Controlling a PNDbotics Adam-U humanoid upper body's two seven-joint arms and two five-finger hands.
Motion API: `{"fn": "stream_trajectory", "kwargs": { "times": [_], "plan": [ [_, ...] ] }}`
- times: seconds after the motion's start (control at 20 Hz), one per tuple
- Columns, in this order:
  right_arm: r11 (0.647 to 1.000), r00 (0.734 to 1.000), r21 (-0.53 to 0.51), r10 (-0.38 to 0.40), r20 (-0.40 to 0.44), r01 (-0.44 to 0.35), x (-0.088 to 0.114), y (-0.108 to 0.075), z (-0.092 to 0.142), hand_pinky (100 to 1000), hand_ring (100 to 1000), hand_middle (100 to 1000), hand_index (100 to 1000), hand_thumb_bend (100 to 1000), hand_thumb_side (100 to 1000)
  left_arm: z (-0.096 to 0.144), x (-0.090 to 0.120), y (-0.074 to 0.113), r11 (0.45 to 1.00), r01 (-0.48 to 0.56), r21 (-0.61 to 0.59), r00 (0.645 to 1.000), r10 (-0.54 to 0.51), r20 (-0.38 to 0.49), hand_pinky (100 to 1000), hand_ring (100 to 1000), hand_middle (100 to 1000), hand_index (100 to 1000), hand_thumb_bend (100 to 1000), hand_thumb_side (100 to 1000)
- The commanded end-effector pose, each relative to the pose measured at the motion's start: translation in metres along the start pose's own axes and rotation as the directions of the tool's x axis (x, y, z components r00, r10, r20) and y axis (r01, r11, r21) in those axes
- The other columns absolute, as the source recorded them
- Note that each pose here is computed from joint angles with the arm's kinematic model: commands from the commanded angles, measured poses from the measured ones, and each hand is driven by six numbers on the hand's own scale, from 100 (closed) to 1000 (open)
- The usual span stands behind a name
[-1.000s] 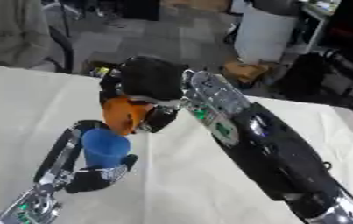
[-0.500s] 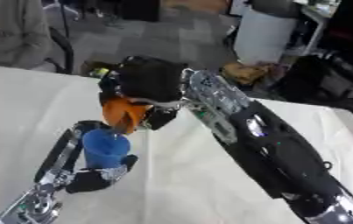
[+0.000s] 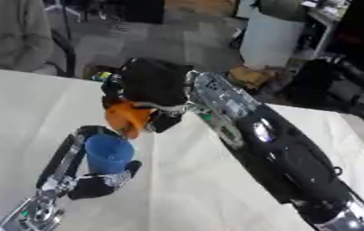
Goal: Pour the contents of one cup into another cup.
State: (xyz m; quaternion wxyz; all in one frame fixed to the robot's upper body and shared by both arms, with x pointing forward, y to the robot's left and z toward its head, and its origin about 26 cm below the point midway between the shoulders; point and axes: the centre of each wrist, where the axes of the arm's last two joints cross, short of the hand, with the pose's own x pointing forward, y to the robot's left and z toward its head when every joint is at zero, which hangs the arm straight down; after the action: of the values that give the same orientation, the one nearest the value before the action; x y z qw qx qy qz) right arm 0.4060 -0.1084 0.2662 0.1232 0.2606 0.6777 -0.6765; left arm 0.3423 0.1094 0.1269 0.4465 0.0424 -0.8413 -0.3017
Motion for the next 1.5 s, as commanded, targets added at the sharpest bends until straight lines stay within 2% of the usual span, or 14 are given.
{"fn": "stream_trajectory", "kwargs": {
  "times": [0.05,0.4,0.65,0.75,0.85,0.9,0.95,1.0,1.05,1.1,1.15,1.25,1.4,1.5],
  "plan": [
    [0.999,0.999,-0.005,0.054,-0.008,-0.054,-0.008,-0.014,0.005,444,387,467,608,270,100,-0.005,0.006,0.002,1.000,-0.002,0.013,1.000,0.002,0.026,100,100,100,352,355,100],
    [0.999,0.999,-0.014,0.048,-0.013,-0.049,-0.008,-0.014,0.006,436,384,465,608,265,100,-0.004,0.005,0.003,1.000,0.005,0.018,1.000,-0.005,0.019,100,100,100,353,354,100],
    [0.998,0.999,-0.044,0.042,-0.027,-0.043,-0.008,-0.017,0.008,433,383,464,609,260,100,0.004,-0.010,0.003,0.998,0.043,0.042,0.999,-0.042,-0.023,100,100,100,362,365,100],
    [0.997,0.999,-0.061,0.040,-0.028,-0.042,-0.007,-0.019,0.010,429,380,462,609,258,100,0.011,-0.022,0.001,0.997,0.061,0.056,0.997,-0.058,-0.054,100,100,100,369,431,100],
    [0.996,0.999,-0.075,0.037,-0.028,-0.039,-0.006,-0.022,0.011,428,380,462,609,258,100,0.017,-0.034,0.000,0.995,0.072,0.074,0.995,-0.066,-0.077,100,100,100,369,443,100],
    [0.996,0.999,-0.081,0.034,-0.029,-0.036,-0.005,-0.023,0.011,422,377,460,608,258,100,0.022,-0.040,0.001,0.993,0.077,0.085,0.993,-0.069,-0.093,116,100,100,376,584,100],
    [0.995,0.999,-0.092,0.031,-0.029,-0.034,-0.005,-0.025,0.012,421,376,460,608,257,100,0.028,-0.048,0.003,0.991,0.087,0.106,0.990,-0.074,-0.116,127,100,100,382,615,100],
    [0.994,0.999,-0.102,0.027,-0.031,-0.030,-0.004,-0.027,0.014,412,372,456,607,256,100,0.033,-0.055,0.005,0.987,0.096,0.129,0.988,-0.079,-0.135,183,100,100,405,762,142],
    [0.993,0.999,-0.113,0.019,-0.037,-0.023,-0.004,-0.028,0.015,406,369,455,605,255,100,0.038,-0.062,0.007,0.982,0.108,0.155,0.985,-0.084,-0.153,214,100,100,419,856,177],
    [0.992,0.999,-0.124,0.010,-0.042,-0.016,-0.003,-0.030,0.016,402,367,453,605,254,100,0.042,-0.066,0.009,0.976,0.124,0.179,0.982,-0.095,-0.161,324,153,100,480,1000,246],
    [0.991,0.999,-0.133,0.001,-0.049,-0.007,-0.003,-0.030,0.017,396,364,451,604,254,100,0.045,-0.070,0.012,0.968,0.148,0.204,0.980,-0.115,-0.166,389,189,131,498,1000,274],
    [0.987,0.997,-0.157,-0.033,-0.067,0.022,-0.003,-0.031,0.021,372,351,440,599,253,100,0.050,-0.074,0.018,0.949,0.202,0.242,0.972,-0.164,-0.170,523,330,265,579,1000,340],
    [0.972,0.989,-0.218,-0.112,-0.099,0.088,-0.003,-0.033,0.030,327,320,414,587,251,100,0.056,-0.074,0.025,0.924,0.268,0.272,0.960,-0.230,-0.163,629,485,448,682,1000,415],
    [0.951,0.977,-0.276,-0.179,-0.118,0.141,-0.001,-0.036,0.038,296,290,388,577,216,100,0.059,-0.071,0.028,0.915,0.296,0.273,0.953,-0.264,-0.147,655,531,513,733,1000,422]
  ]
}}
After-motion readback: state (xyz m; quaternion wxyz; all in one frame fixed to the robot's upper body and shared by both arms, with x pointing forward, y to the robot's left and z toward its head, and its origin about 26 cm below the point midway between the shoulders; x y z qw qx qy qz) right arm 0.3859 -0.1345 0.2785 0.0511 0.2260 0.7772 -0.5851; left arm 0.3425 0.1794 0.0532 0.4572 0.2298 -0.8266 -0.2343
